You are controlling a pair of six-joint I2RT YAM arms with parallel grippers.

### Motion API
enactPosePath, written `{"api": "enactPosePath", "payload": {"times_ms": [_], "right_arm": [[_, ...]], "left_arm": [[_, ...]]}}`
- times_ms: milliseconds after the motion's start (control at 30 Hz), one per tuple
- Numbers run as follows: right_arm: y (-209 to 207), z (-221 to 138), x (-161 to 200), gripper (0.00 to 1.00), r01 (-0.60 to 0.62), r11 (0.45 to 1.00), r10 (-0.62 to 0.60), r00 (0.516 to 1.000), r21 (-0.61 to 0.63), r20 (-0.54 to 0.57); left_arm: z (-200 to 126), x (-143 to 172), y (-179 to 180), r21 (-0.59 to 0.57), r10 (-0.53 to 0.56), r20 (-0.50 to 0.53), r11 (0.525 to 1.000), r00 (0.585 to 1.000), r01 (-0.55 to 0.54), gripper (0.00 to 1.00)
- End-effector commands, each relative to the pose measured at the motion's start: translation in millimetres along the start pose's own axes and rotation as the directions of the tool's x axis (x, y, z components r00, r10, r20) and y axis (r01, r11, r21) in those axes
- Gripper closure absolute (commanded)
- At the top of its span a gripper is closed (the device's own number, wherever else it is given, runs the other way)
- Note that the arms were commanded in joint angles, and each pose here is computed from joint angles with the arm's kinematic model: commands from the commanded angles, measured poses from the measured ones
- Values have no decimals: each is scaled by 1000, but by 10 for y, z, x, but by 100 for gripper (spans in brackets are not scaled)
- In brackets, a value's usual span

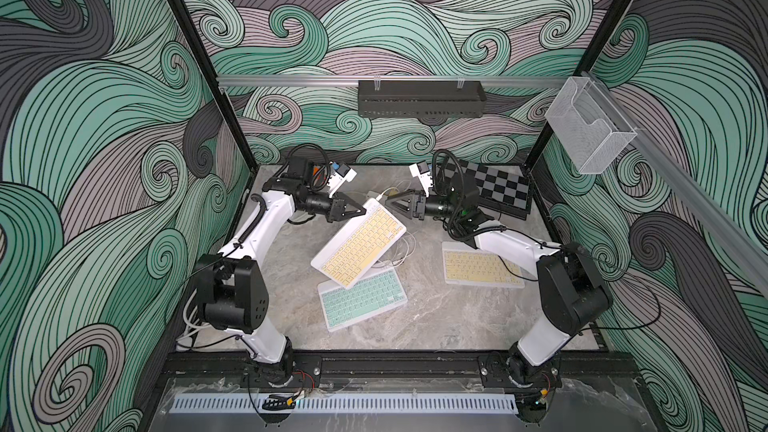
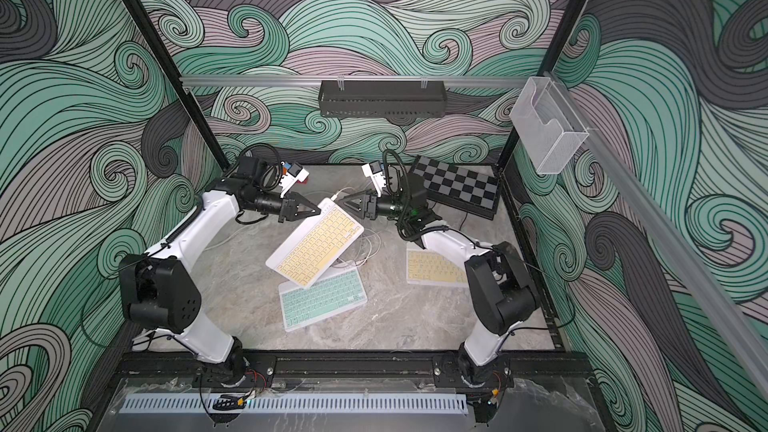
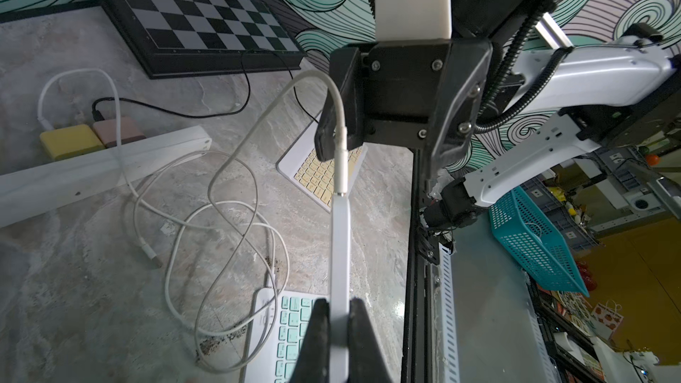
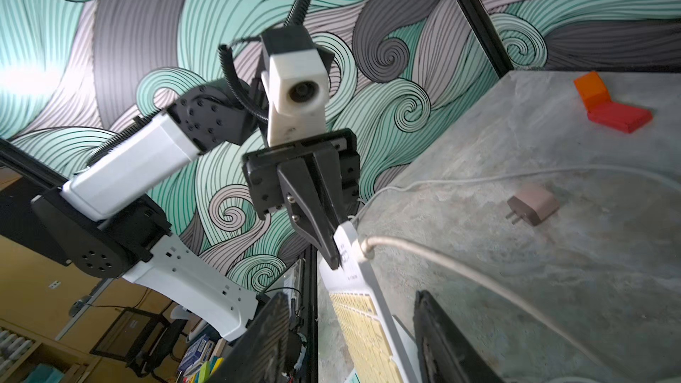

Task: Unplug the wireless keyboard
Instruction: Pick up the keyboard from the center of the board, then remove the power cord from the keyboard.

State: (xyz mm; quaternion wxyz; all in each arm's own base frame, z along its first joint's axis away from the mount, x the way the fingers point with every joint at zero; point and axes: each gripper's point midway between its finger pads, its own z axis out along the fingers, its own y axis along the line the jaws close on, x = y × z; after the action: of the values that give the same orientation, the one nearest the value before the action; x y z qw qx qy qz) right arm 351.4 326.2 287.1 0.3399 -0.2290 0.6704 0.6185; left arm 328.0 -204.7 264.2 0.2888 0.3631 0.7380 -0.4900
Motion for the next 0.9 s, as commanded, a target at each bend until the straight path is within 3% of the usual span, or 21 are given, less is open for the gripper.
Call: {"api": "enactPosePath", "payload": {"times_ms": [0, 333, 567, 867], "right_arm": [[194, -30, -150, 44, 5, 998, -2, 999, -65, 35], [291, 12, -126, 49, 21, 994, -18, 1000, -109, 24], [309, 16, -195, 64, 17, 994, -12, 999, -109, 45], [316, 27, -242, 74, 5, 993, 2, 998, -118, 61]], "left_arm": [[-38, -295, -366, 113, 63, 96, 991, 993, -74, 100], [59, -313, -575, 192, 62, 95, 978, 993, -80, 100], [71, -281, -566, 192, 54, 87, 979, 995, -70, 100], [109, -209, -507, 197, 18, 63, 980, 998, -30, 100]]}}
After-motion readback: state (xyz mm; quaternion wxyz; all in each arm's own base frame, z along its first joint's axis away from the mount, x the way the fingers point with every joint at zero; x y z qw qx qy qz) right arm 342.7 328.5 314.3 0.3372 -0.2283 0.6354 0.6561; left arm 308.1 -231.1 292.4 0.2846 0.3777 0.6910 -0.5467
